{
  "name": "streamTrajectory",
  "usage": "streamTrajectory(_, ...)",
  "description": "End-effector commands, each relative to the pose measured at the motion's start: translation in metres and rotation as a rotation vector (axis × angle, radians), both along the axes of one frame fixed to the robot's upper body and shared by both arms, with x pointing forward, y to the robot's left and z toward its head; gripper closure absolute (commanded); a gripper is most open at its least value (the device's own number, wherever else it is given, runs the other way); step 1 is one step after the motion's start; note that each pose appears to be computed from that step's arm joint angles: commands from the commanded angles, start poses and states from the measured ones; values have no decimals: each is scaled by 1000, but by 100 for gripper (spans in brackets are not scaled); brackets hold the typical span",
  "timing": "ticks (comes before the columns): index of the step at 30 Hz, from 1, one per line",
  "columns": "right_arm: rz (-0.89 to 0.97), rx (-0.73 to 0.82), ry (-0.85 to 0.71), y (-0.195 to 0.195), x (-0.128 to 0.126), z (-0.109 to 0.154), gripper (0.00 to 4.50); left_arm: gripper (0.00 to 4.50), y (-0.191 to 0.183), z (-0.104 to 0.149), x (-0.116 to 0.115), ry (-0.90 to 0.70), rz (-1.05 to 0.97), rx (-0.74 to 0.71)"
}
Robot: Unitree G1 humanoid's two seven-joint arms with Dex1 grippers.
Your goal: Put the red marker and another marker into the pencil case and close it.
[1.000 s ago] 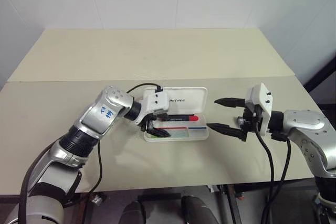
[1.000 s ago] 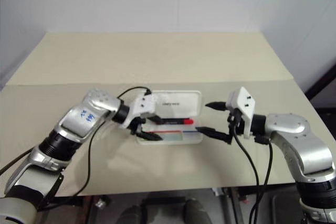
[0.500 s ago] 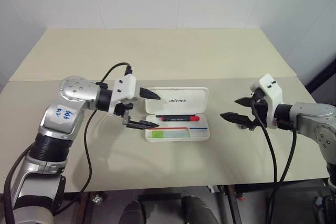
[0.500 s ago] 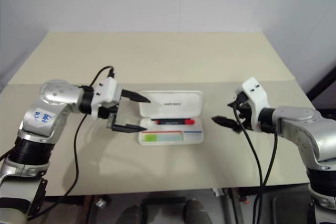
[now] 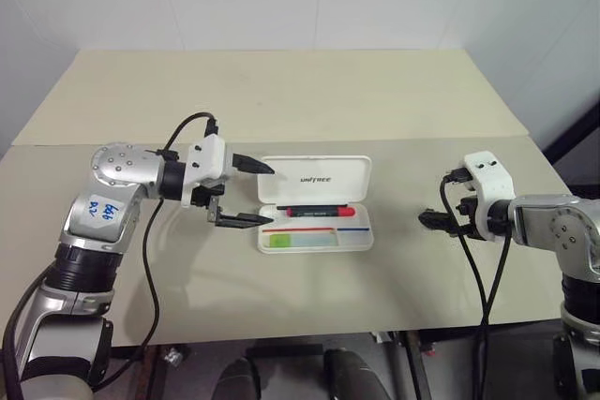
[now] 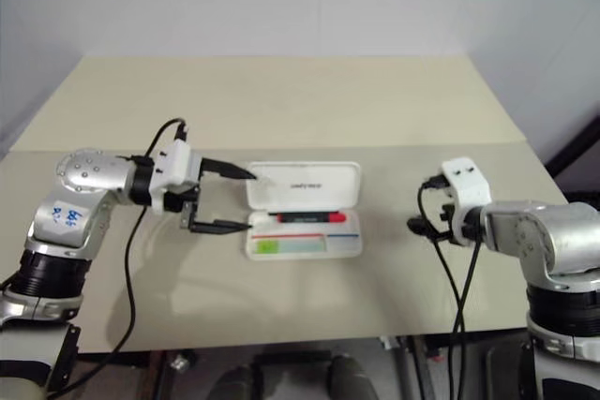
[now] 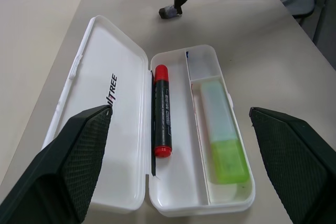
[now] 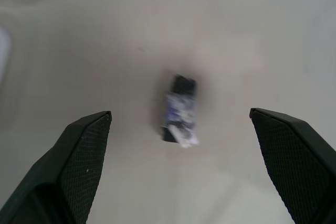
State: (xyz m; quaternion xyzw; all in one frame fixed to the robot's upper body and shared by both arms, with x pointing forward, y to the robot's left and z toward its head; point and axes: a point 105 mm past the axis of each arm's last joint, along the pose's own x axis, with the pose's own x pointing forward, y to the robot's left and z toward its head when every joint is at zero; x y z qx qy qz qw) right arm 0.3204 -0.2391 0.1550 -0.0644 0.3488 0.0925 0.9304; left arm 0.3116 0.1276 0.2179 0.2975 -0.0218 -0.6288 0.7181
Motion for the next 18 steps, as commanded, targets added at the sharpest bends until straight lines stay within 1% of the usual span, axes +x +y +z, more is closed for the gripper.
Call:
streamTrajectory(1,-29,-2,-31,-6,4,8,1,3,1,9,-6,-38,-11,-7)
streamTrajectory(11,-13,44,8,6,19,-8,1,3,4,10,-12,-39,26,-20)
streamTrajectory(14,-18,20,42,2,19,-17,58,0,5,11,-14,-44,38,-23)
streamTrajectory(16,-16,5,52,-1,19,-20,123,0,6,13,-14,-48,46,-27)
streamTrajectory(18,-15,-2,55,-3,20,-21,199,0,8,13,-15,-50,55,-27)
